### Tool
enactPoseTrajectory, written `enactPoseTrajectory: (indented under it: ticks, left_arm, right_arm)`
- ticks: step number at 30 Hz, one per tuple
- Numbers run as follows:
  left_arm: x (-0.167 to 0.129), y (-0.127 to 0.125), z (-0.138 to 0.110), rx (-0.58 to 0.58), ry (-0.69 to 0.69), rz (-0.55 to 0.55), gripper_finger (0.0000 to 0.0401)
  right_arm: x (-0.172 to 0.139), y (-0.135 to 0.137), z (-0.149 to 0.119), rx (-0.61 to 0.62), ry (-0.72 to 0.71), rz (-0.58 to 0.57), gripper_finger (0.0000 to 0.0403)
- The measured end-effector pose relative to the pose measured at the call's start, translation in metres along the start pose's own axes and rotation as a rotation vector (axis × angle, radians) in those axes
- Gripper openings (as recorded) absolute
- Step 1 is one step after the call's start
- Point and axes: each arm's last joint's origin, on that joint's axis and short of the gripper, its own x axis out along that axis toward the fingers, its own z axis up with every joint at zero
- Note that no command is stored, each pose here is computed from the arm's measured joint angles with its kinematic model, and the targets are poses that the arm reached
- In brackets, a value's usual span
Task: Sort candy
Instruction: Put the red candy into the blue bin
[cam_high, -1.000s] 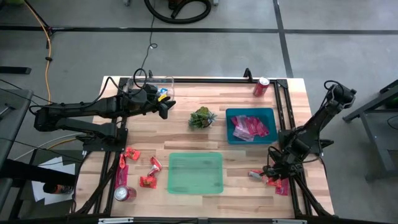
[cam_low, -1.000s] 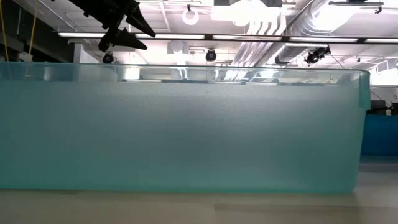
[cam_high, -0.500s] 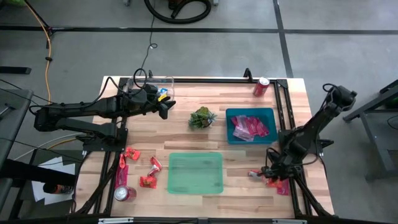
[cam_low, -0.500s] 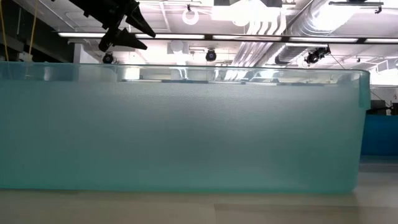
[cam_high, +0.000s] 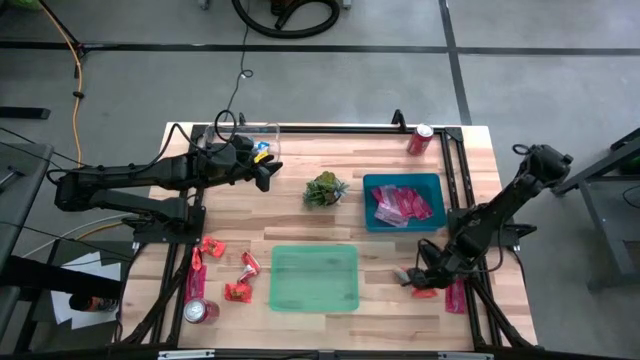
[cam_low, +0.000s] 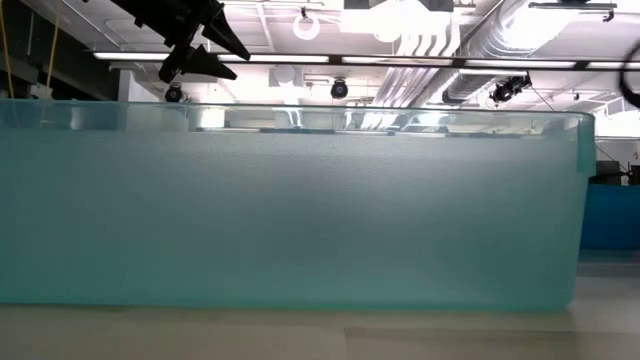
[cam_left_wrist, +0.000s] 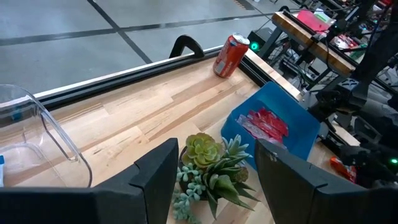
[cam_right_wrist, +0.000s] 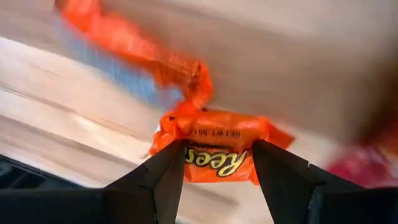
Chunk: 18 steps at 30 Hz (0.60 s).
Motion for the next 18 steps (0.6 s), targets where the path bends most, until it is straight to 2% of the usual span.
enactPoseTrajectory:
  ticks: [3,6,13,18]
  left_arm:
    - [0.0,0.0,0.0,0.0,0.0,0.0,0.02]
    - [0.0,0.0,0.0,0.0,-0.001,0.001,0.02]
    - [0.0,0.0,0.0,0.0,0.0,0.001,0.02]
    - [0.0,0.0,0.0,0.0,0.001,0.002,0.02]
  right_arm:
    - [-0.01,0.011,0.0,-0.101,-0.084,0.077,0.0188]
    - [-0.025,0.022,-0.005,-0.151,-0.092,0.125,0.0188]
    - [-0.04,0.01,-0.014,-0.063,0.047,-0.193,0.0188]
    - [-0.033,-0.006,-0.01,0.027,0.076,-0.303,0.0188]
